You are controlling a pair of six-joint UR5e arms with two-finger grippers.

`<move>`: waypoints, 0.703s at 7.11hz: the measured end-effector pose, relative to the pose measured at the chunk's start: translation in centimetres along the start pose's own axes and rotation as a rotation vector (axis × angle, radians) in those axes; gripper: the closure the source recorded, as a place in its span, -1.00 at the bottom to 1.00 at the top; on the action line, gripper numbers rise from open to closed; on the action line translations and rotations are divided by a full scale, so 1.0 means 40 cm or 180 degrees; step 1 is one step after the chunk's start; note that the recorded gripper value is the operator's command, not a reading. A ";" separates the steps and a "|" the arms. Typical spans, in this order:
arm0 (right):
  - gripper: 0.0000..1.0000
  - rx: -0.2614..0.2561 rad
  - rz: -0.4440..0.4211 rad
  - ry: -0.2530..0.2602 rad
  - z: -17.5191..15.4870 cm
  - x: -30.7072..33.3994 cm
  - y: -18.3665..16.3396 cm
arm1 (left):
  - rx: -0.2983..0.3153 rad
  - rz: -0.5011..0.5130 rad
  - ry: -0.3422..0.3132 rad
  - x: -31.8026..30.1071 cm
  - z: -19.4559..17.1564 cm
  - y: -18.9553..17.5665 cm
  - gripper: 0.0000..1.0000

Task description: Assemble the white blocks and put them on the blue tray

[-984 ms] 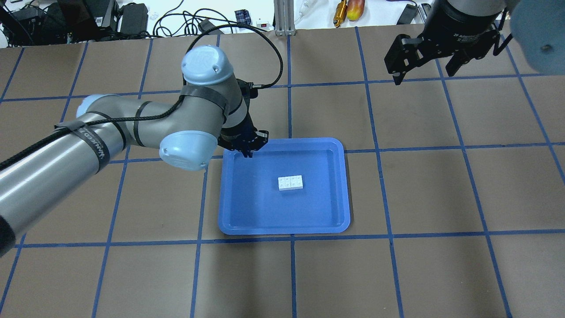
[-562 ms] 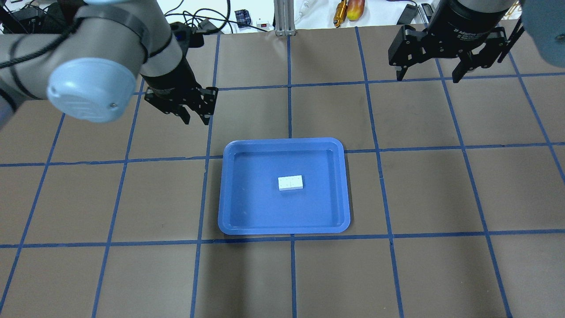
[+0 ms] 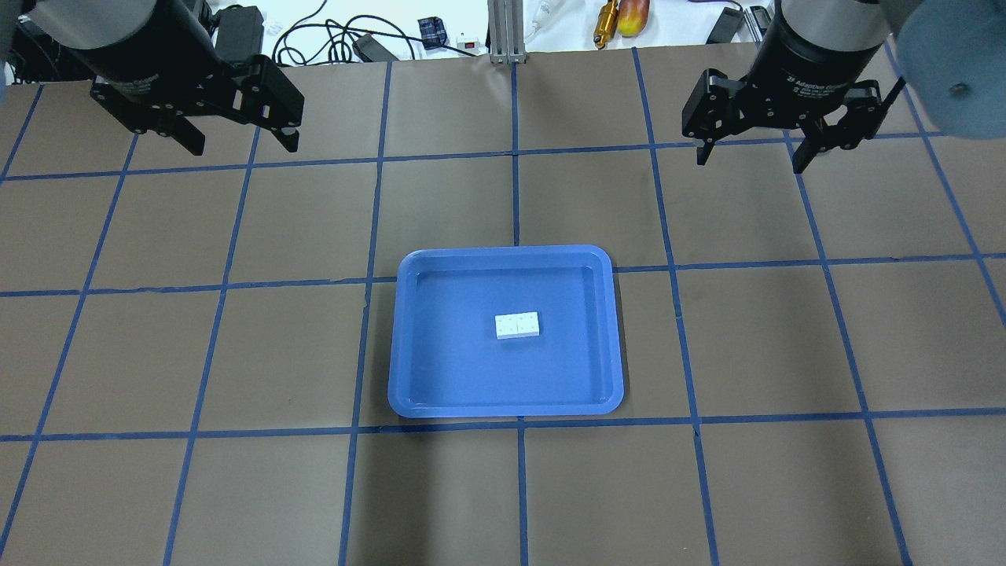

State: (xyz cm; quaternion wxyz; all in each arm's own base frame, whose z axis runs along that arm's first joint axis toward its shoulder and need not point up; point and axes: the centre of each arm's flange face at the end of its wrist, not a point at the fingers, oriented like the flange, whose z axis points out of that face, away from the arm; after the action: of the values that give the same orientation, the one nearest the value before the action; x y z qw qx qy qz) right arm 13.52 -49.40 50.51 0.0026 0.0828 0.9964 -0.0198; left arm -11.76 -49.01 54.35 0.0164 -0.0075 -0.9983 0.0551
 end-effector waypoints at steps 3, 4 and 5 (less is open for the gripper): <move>-1.00 -0.0143 0.0105 -0.0033 -0.050 -0.011 -0.027 | -0.0285 -0.0029 0.0011 -0.014 0.089 -0.058 -1.00; -1.00 -0.0193 0.0129 -0.0019 -0.053 -0.012 -0.033 | -0.0372 0.0007 0.0008 -0.003 0.094 -0.058 -1.00; -1.00 -0.0217 0.0136 -0.0004 -0.052 -0.012 -0.034 | -0.0416 0.0037 0.0007 0.007 0.093 -0.058 -1.00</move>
State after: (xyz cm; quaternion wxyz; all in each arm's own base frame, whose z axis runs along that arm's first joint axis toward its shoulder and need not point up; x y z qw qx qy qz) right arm 13.75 -50.76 52.64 0.0065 0.1040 0.9945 0.0142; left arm -12.18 -51.70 50.93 0.0167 -0.0145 -0.9997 -0.0101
